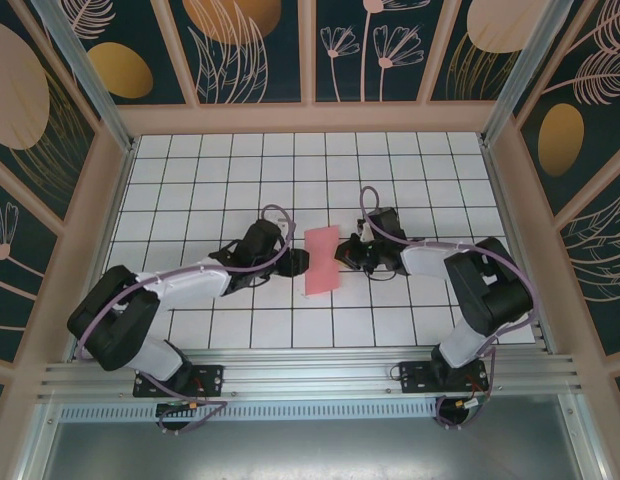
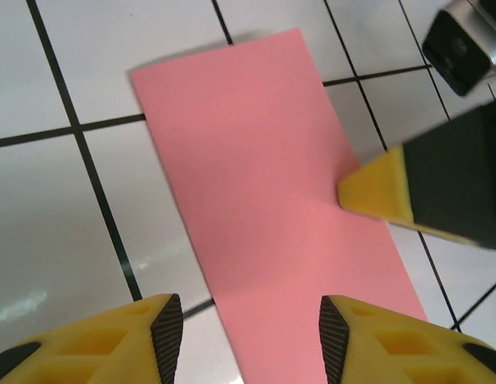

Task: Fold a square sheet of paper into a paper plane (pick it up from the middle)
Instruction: Third fold the triangle at the center of the table.

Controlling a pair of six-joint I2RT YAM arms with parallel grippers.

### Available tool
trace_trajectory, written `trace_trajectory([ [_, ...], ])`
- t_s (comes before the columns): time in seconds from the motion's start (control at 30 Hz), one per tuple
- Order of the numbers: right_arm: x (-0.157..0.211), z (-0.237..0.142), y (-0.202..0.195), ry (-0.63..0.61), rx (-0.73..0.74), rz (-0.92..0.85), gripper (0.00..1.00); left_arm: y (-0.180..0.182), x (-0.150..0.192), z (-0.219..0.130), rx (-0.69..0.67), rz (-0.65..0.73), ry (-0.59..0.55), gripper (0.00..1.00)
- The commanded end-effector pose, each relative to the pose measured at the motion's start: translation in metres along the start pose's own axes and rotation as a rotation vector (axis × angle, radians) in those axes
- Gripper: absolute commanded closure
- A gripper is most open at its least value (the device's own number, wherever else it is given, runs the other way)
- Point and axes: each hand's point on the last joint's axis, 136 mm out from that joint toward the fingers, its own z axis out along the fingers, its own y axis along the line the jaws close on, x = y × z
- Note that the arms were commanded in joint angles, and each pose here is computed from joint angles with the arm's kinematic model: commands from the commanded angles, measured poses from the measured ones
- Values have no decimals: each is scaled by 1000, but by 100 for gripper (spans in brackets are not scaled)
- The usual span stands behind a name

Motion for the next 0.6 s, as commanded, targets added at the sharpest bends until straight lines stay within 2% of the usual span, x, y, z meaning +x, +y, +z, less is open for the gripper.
trace_trajectory([
  [0.0, -9, -3, 10, -72, 3, 60, 100, -9, 5, -9, -8, 138, -47, 47],
  [0.33, -7, 8, 4, -56, 58, 89, 100, -50, 29, -9, -64, 375, -93, 44],
  [0.57, -8, 8, 5, -55, 65, 84, 100, -59, 43, 8, -188, 548, -85, 41],
])
